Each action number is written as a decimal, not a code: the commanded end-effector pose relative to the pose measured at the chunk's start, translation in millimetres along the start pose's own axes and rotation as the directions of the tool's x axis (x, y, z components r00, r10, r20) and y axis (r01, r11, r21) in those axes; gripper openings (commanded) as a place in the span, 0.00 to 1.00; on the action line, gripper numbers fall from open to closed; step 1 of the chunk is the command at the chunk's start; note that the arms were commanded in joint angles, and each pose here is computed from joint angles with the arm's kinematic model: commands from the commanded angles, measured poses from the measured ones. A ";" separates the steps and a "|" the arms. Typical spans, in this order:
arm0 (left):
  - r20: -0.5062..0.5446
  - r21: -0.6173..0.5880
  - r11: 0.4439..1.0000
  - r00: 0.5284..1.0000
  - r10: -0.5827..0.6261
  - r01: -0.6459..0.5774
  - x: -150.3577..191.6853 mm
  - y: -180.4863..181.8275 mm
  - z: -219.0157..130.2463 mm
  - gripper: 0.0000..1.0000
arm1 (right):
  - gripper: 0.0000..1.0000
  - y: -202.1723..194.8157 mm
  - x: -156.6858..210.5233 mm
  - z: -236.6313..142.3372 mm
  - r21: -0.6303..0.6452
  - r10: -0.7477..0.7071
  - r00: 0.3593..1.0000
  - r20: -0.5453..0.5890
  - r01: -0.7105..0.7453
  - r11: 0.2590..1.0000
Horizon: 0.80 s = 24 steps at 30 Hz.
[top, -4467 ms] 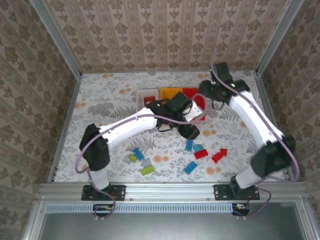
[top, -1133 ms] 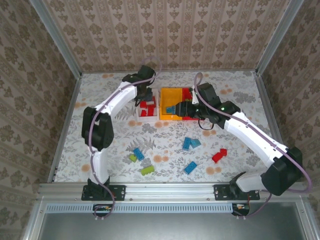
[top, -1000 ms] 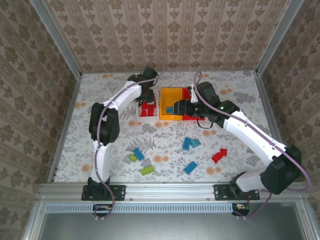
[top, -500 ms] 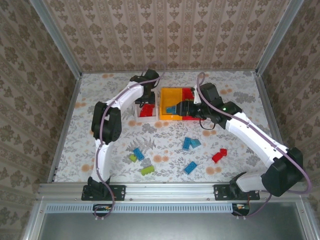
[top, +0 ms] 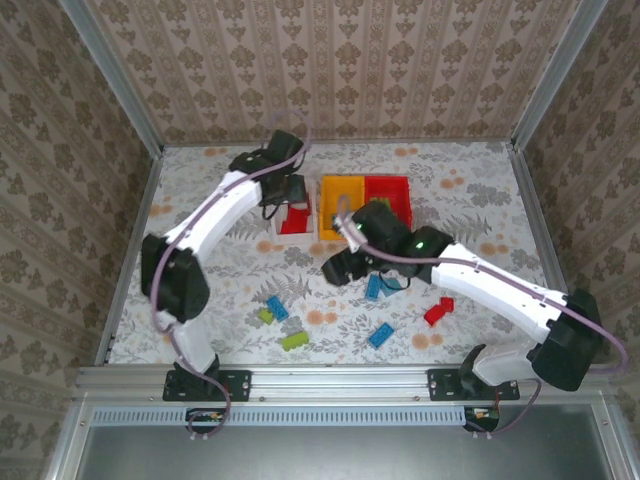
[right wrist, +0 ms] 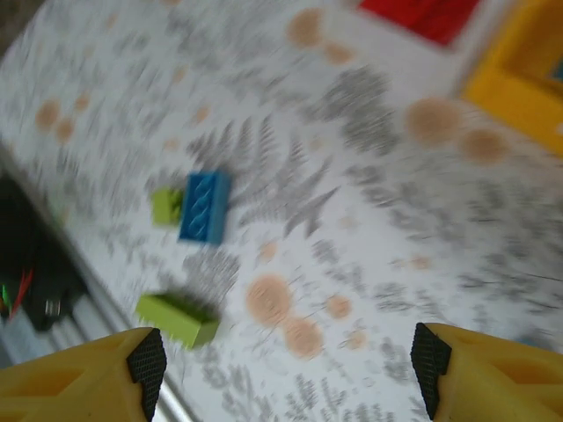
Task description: Sort the legos into containers by color
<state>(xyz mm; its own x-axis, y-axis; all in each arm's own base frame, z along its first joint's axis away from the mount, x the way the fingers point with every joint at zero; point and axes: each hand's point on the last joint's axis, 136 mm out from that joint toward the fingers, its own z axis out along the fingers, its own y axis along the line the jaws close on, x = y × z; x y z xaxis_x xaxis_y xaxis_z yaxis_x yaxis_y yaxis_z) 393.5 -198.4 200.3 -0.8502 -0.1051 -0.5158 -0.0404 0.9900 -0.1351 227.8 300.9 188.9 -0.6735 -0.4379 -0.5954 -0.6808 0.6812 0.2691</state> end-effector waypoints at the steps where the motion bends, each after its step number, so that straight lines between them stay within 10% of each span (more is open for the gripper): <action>1: -0.032 0.005 0.995 0.995 -0.098 0.098 24.6 31.6 -20.0 0.66 | 0.79 37.2 39.0 30.9 -0.121 -0.251 0.961 -0.114 0.237 0.964; 16: -0.218 0.162 0.964 0.960 -0.174 0.211 179.8 113.5 -109.1 0.69 | 0.86 75.7 90.8 126.1 -0.215 -0.716 0.680 -0.159 0.684 0.698; 24: -0.200 0.125 0.965 0.958 -0.203 0.230 203.3 136.1 -127.1 0.70 | 0.87 74.2 95.9 150.7 -0.207 -0.762 0.624 -0.174 0.733 0.648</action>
<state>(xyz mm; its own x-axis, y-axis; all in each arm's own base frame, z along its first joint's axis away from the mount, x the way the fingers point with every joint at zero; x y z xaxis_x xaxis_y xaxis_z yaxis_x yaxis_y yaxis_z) 163.2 -77.2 194.3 -0.8858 -0.3073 -0.3477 -0.1645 0.9086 -0.3840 146.0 380.0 29.5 -0.0161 -0.9100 -0.4143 -0.9988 0.0336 -0.0350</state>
